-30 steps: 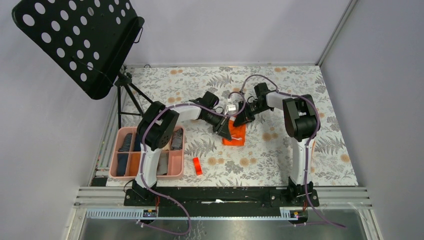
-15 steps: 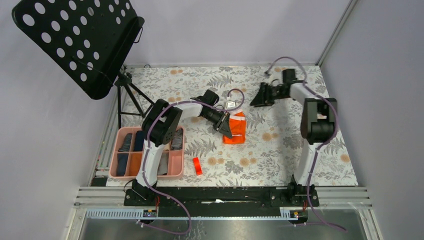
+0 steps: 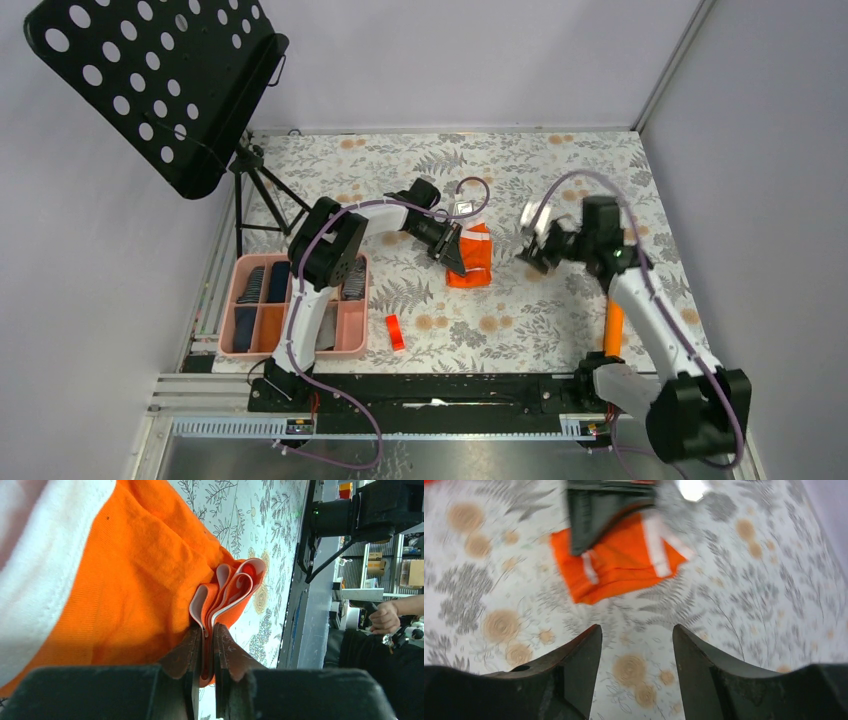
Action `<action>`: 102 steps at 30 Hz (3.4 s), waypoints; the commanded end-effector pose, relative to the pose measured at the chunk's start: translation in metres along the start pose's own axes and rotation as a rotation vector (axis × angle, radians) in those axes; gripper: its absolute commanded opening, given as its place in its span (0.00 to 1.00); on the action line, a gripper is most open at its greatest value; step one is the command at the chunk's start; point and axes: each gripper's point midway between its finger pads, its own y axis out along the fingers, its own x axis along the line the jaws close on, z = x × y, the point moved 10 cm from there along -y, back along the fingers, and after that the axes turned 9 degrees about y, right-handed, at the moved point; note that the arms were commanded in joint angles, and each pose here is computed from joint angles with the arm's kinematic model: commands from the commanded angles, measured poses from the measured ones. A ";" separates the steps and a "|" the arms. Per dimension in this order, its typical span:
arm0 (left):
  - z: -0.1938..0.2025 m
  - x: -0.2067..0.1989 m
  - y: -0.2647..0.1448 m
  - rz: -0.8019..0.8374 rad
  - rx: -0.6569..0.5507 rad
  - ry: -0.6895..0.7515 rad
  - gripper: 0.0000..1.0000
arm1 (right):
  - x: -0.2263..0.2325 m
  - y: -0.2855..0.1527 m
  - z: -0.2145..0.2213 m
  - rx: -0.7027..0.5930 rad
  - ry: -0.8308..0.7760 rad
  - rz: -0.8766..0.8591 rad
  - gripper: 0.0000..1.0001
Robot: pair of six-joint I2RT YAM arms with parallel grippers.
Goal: Roll the underwear
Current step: Roll the underwear to the center of the board.
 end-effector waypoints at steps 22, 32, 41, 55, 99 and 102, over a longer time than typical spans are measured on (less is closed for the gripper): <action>0.009 0.026 0.010 -0.125 0.054 0.006 0.02 | 0.073 0.121 0.046 0.180 -0.791 -0.306 0.50; 0.008 0.027 0.011 -0.127 0.056 0.007 0.02 | 0.075 0.122 0.035 0.130 -0.805 -0.354 0.51; 0.009 0.025 0.008 -0.138 0.061 0.009 0.02 | 0.069 0.140 0.062 0.276 -0.759 -0.364 0.49; -0.063 -0.040 -0.103 -0.294 -0.185 0.286 0.47 | 0.080 0.129 0.054 0.463 -0.341 -0.579 0.11; -0.003 -0.056 0.026 -0.322 0.172 1.334 0.35 | 0.013 0.147 0.054 0.484 0.546 -0.653 0.11; -0.003 -0.058 0.029 -0.304 0.186 1.297 0.17 | 0.010 0.144 0.046 0.492 0.569 -0.643 0.16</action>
